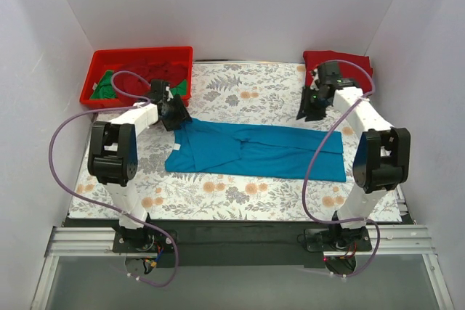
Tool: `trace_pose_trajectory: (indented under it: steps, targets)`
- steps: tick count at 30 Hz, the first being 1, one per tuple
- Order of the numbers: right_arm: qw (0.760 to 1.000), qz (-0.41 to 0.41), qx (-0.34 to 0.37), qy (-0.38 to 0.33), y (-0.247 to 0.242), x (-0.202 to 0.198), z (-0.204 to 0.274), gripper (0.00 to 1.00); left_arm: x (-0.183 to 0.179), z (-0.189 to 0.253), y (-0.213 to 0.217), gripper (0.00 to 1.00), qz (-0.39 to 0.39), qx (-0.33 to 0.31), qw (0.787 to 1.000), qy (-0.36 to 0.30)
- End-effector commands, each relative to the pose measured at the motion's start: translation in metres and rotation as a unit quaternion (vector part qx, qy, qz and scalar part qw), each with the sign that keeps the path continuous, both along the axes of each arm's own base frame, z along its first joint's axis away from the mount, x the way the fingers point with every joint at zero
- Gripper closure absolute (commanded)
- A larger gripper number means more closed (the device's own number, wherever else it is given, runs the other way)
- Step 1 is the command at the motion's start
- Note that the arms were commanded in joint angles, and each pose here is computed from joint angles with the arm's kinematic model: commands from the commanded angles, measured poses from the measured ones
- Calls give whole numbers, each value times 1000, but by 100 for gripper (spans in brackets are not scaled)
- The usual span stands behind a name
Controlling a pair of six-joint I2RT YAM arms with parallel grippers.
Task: Fold and stack the t-shirts
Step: Fold the tshirt
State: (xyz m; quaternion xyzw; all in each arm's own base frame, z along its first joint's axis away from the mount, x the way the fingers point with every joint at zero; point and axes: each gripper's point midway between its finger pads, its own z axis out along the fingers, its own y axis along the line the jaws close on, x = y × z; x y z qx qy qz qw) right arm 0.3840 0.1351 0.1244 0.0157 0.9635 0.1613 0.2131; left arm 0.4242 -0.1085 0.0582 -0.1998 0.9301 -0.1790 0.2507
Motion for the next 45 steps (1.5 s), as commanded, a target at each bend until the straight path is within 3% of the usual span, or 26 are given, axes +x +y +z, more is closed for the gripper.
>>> trace_pose_trajectory:
  steps: [1,9,14,30,45]
  targets:
    - [998,-27,-54,7,-54,-6,-9,57,23,11,5,47,-8,8,1000,-29]
    - [991,-88,-90,35,-128,-2,-38,58,36,-6,3,53,-14,4,1000,-25]
    - [989,-104,-94,49,-146,1,-52,59,40,-17,1,60,-13,0,1000,-15]
    - [983,-130,-105,77,-185,-5,-80,59,51,-8,-10,62,-9,-34,999,-27]
    - [980,-148,-105,84,-208,6,-105,65,52,-25,-14,87,-9,-47,999,-11]
